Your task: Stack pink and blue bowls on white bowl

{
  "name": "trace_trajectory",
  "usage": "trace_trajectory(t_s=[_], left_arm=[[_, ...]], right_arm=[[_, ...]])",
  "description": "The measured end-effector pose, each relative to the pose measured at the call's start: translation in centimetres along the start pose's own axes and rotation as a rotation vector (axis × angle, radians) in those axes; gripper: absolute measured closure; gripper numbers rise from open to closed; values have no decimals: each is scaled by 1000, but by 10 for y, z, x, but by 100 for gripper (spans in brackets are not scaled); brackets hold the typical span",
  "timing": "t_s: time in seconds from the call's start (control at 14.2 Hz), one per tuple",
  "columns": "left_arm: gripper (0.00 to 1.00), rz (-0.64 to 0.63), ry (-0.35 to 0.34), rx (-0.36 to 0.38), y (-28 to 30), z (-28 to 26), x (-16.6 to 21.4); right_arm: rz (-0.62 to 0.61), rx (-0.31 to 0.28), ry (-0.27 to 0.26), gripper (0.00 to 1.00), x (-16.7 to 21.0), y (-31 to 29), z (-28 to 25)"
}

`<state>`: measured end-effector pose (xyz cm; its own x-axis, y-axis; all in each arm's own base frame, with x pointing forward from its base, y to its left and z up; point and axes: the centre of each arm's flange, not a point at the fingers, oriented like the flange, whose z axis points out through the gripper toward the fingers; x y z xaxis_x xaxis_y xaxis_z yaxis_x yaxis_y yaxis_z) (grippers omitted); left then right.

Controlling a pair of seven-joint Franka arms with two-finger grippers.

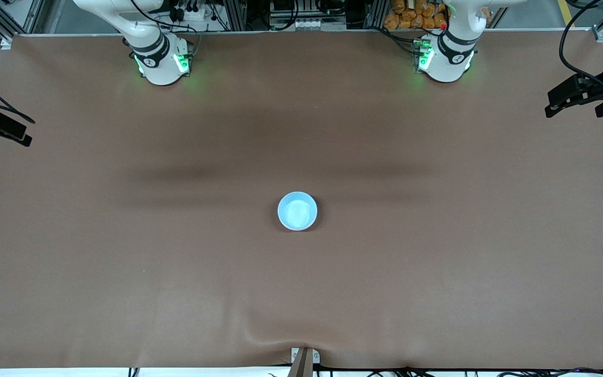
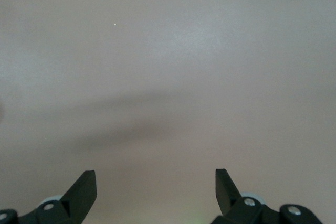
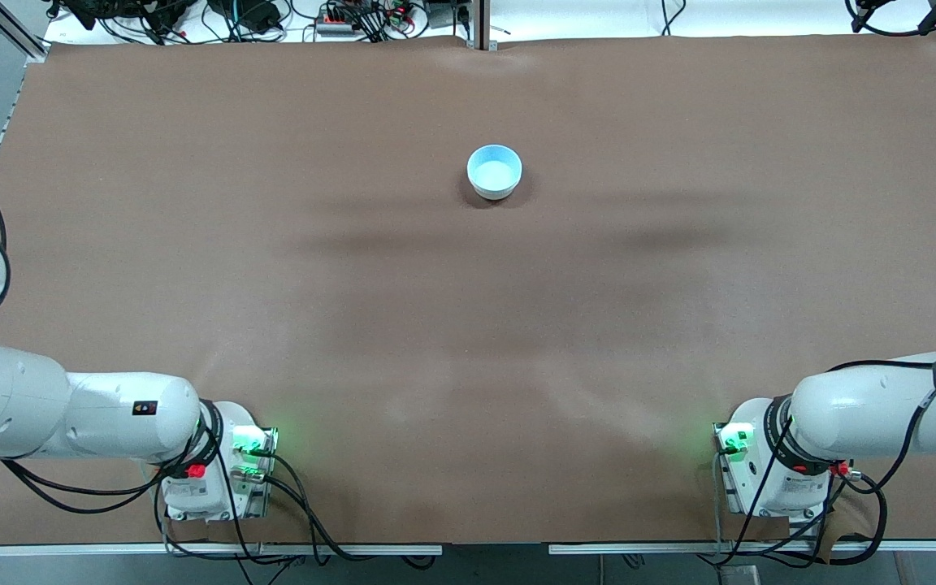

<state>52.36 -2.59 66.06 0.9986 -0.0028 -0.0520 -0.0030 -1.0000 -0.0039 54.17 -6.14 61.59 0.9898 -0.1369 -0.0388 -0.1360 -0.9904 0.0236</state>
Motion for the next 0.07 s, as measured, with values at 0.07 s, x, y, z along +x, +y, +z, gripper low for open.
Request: trace_trajectory(t_s=[0.07], left_arm=[[0, 0, -1, 0, 0, 0, 0]], right_arm=[[-1, 0, 0, 0, 0, -1, 0]])
